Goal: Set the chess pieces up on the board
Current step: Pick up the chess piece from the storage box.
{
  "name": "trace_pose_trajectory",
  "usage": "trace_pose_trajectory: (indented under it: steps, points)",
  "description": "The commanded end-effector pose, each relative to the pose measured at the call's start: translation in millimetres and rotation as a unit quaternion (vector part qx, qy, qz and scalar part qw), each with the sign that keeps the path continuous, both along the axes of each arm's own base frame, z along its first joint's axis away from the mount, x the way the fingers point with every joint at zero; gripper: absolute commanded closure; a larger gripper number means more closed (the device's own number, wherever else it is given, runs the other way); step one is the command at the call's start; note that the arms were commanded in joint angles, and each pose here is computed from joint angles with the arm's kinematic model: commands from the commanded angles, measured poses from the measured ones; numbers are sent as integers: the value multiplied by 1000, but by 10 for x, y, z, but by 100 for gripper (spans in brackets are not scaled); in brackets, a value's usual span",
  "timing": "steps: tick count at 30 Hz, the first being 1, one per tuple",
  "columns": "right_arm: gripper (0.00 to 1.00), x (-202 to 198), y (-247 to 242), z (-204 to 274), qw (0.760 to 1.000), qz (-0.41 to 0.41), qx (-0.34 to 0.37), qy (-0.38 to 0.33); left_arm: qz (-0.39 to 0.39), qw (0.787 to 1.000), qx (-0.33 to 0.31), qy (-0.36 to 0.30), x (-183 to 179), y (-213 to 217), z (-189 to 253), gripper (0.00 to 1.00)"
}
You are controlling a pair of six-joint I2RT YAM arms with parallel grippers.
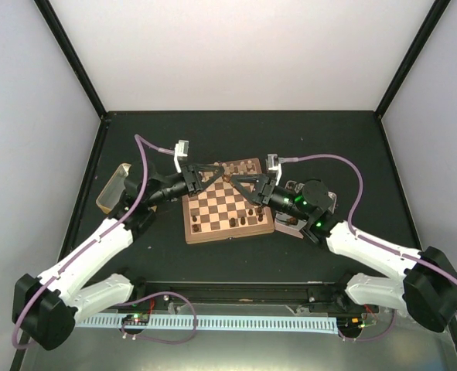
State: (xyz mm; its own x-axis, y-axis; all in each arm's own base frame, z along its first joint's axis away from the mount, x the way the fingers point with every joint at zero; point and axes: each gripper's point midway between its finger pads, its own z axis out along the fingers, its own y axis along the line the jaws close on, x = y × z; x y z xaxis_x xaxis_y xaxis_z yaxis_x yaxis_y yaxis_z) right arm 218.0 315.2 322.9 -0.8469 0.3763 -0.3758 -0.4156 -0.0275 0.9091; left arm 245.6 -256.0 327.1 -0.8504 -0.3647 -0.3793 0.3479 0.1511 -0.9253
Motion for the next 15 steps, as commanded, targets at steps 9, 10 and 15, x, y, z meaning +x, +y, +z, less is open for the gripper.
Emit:
trace_pose_trajectory:
  steps: [9, 10, 15]
  points:
    - [63, -2, -7, 38, 998, -11, 35, 56, 29, 999, -42, -19, 32, 101, 200, 98]
    - [65, 7, -8, 43, 998, -14, 35, 55, 28, 999, -42, -18, 31, 100, 197, 99]
    - [81, 70, 12, 36, 998, -27, 18, 61, 28, 999, -41, -18, 20, 104, 180, 99]
